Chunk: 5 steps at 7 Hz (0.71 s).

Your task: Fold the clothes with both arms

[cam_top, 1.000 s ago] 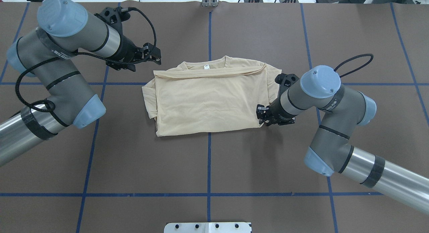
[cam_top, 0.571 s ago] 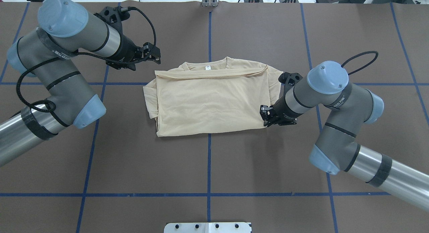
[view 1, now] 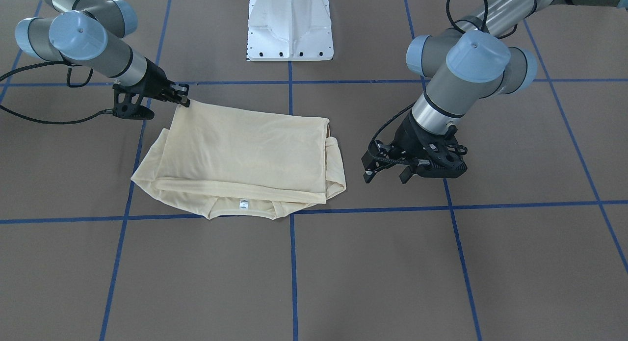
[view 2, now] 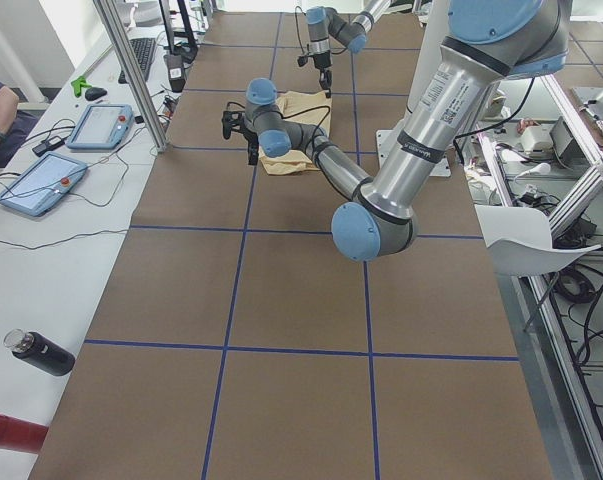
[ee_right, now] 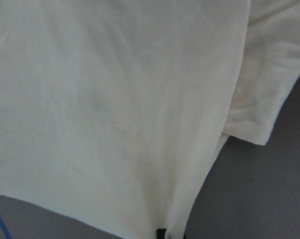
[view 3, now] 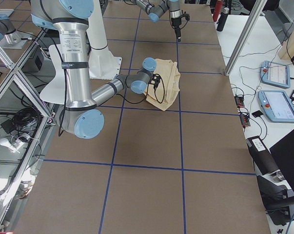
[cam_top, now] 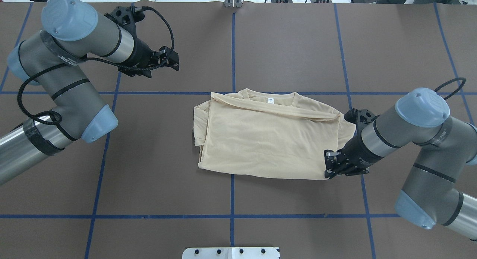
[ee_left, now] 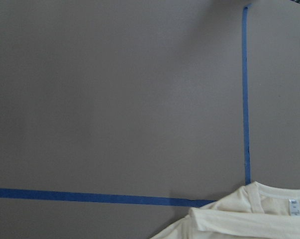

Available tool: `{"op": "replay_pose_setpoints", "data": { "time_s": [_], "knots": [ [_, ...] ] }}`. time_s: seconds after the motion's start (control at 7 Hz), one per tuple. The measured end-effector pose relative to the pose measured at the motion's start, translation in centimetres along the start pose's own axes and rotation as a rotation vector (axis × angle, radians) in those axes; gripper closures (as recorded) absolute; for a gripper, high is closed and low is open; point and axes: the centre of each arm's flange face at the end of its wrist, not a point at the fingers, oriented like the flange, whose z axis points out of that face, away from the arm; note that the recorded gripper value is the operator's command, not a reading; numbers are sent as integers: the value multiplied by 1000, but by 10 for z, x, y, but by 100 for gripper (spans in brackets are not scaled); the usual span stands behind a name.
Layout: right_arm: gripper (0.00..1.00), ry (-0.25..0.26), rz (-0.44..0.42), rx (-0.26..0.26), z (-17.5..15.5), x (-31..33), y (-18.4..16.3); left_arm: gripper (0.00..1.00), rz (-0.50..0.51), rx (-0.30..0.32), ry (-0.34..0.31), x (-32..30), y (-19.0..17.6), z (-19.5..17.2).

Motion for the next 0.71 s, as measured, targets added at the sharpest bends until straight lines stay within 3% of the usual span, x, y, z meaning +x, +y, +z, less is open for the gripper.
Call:
{"op": "replay_pose_setpoints", "data": {
  "time_s": [0.29,0.43,0.71],
  "knots": [
    [100,27,40,-163,44,-19,62,6,1,0,0,0,0,0],
    [2,44,43,-209,60,-24,84,5,2,1,2,0,1,-1],
    [0,48,48,-220,65,-27,92,2,5,-1,5,1,2,-2]
  ]
}}
